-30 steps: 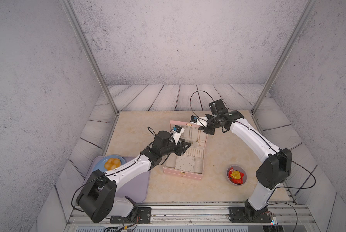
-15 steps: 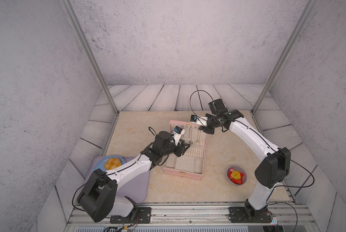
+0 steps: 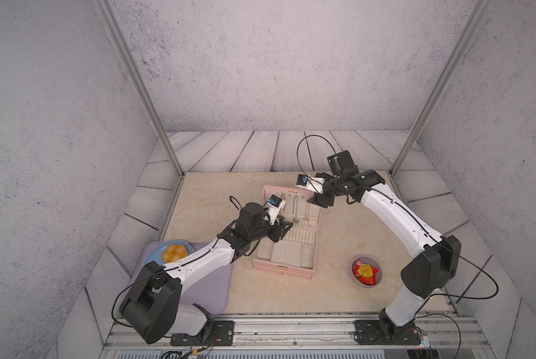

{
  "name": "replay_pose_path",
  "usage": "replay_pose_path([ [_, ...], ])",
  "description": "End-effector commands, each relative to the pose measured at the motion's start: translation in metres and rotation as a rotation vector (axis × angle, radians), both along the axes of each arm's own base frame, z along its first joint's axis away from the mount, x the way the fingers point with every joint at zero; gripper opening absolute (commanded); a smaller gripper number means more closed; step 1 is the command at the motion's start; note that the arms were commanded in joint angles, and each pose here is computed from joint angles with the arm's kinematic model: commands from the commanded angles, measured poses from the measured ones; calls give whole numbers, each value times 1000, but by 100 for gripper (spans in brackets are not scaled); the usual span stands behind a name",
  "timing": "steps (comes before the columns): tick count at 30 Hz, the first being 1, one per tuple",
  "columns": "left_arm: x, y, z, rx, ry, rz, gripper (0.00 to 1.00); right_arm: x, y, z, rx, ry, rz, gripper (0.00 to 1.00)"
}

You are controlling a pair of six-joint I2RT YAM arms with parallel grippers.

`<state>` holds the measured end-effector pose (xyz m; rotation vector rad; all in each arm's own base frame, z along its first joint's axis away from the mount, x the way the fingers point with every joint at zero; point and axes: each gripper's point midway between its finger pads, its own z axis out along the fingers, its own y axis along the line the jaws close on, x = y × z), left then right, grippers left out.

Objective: Put jewelry chain into jewelry box
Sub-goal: Close the fastener on the jewelry box.

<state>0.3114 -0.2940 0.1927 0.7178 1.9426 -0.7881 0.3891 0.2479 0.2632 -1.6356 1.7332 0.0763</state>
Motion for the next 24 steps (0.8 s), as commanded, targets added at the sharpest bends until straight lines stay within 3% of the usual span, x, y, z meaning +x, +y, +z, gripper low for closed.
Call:
replay_pose_path([
  [1, 4, 3, -2, 10, -4, 10, 51, -1, -5, -7, -36, 15, -22, 68],
  [5, 4, 3, -2, 10, -5, 10, 51, 4, -4, -14, -55, 38, -27, 66],
  [24, 3, 2, -2, 7, -6, 0, 51, 7, 1, -24, -76, 80, -19, 21],
])
